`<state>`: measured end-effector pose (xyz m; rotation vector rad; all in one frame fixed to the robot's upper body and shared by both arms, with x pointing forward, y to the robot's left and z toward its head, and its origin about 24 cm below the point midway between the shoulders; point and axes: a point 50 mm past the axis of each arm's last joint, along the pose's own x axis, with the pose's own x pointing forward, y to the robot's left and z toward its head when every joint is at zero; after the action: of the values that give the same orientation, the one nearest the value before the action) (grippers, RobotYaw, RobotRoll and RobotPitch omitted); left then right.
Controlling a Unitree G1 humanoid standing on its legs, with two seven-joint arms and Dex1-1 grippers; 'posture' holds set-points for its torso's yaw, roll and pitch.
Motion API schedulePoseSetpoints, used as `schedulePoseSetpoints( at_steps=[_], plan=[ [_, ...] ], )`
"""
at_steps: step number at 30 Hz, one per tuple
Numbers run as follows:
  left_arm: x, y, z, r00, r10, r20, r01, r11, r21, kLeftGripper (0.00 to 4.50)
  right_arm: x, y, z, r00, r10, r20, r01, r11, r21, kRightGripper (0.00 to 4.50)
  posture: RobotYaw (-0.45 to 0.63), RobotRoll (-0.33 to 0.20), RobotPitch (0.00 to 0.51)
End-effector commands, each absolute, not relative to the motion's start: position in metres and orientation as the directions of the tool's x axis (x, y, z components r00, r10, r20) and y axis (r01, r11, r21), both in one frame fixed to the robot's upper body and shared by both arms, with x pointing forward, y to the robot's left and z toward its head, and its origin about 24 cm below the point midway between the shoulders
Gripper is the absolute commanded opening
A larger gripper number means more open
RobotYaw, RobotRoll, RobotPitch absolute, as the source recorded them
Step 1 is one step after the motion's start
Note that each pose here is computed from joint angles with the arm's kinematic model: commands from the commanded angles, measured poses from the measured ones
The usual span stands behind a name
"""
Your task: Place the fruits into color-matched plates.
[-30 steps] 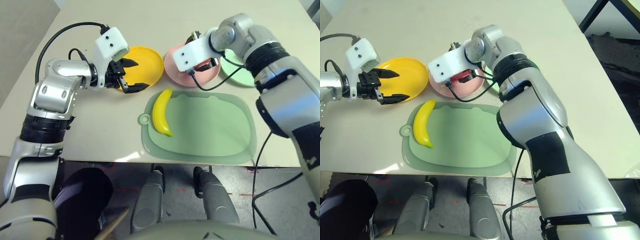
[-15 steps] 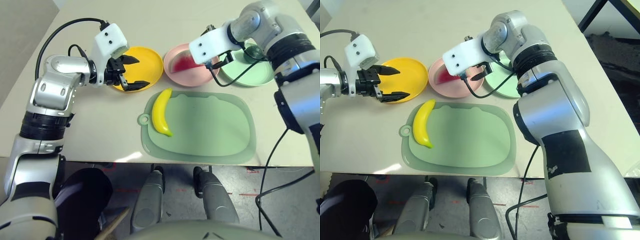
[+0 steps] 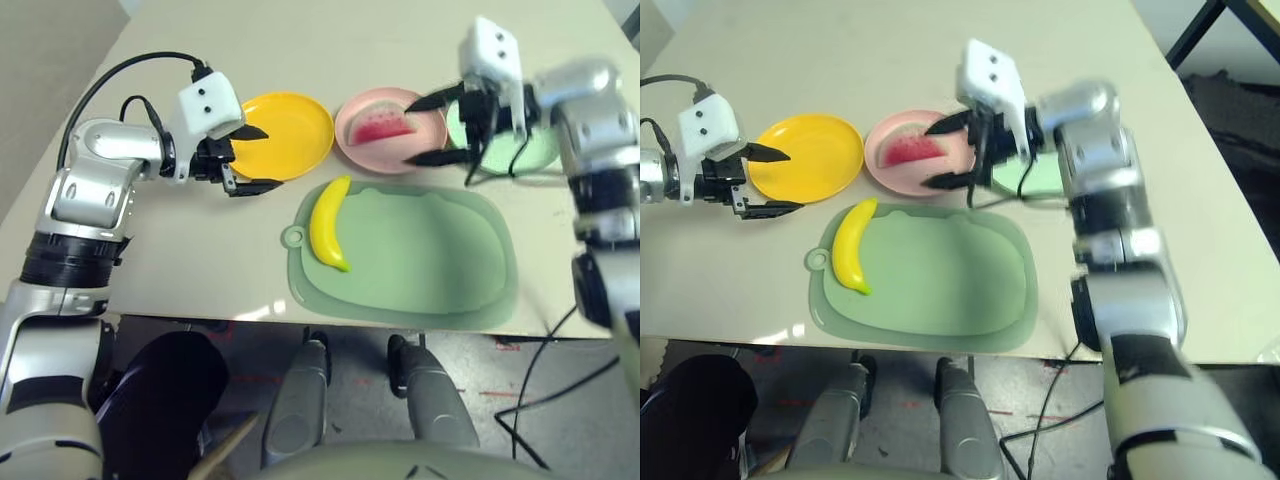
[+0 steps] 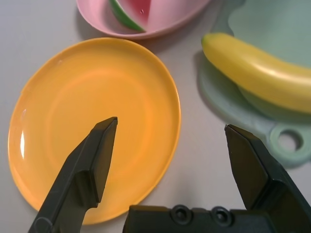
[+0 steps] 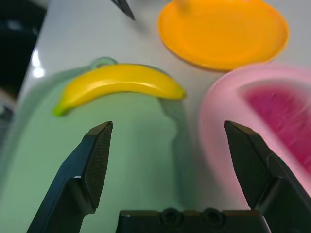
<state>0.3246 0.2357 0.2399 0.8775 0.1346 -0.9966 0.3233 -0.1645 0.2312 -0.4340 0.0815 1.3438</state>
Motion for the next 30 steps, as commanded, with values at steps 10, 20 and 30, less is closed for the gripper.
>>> schedulePoseSetpoints(
  at_steps=[10,20,30],
  plan=[
    [0.335,0.239,0.248,0.500,-0.590,-0.633,0.690,-0.170,0.704,4.50,0.272,-0.185,0.165,0.231,0.973,-0.022,-0.945,0.219,-0.241,4.47,-0.05,0.000,0.320],
    [0.329,0.197,0.252,0.239,-0.606,-0.758,0.473,-0.609,0.637,4.50,0.268,-0.191,0.148,0.212,0.975,0.060,-0.928,0.220,-0.302,4.47,-0.06,0.000,0.311],
    [0.334,0.148,0.245,0.125,-0.555,-0.822,0.267,-0.779,0.567,4.50,0.255,-0.200,0.122,0.196,0.980,-0.042,-0.922,0.169,-0.349,4.47,-0.09,0.000,0.307]
  ],
)
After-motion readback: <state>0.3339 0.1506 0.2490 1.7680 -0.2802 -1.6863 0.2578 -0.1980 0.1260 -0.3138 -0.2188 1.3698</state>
